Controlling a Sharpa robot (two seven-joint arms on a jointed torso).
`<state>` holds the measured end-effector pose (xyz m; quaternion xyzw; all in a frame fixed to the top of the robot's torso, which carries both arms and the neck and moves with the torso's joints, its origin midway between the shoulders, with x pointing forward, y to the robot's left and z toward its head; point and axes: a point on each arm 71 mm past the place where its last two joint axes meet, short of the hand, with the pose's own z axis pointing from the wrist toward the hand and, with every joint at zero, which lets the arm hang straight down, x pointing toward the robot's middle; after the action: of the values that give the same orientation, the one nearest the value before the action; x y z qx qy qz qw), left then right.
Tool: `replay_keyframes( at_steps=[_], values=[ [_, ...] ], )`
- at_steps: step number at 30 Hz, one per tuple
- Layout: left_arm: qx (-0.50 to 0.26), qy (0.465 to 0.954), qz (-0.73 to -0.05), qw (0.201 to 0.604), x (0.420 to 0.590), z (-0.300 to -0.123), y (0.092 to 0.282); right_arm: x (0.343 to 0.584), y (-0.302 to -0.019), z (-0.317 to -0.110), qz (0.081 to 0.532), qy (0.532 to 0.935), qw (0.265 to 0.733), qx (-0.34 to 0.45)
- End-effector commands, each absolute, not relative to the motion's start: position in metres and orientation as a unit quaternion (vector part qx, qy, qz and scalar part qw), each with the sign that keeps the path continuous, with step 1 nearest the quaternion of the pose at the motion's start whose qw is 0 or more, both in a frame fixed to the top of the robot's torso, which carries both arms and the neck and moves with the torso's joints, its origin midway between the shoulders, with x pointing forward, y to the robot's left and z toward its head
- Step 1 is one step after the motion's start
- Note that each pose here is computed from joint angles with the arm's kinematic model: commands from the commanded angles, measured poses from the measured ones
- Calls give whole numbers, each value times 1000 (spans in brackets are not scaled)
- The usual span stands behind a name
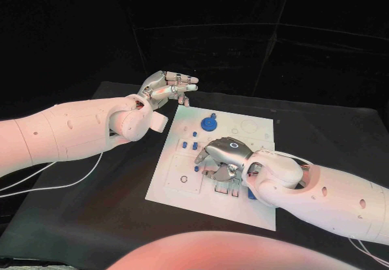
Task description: Assemble the parts on the task board
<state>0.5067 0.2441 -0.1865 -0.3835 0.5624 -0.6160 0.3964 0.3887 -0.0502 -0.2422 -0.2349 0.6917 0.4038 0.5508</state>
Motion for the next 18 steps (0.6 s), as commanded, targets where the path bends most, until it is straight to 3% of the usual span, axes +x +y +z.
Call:
replay_keyframes(
  at_steps=[1, 10, 18],
  values=[
    [-383, 562, -620, 392, 507, -185, 244, 389, -65, -226, 433, 664, 579, -189],
    [-383, 563, -620, 390, 507, -186, 245, 417, -131, -195, 362, 696, 603, -145],
    [-383, 564, -620, 389, 507, -186, 244, 426, -166, -194, 292, 728, 601, -155]
  ],
)
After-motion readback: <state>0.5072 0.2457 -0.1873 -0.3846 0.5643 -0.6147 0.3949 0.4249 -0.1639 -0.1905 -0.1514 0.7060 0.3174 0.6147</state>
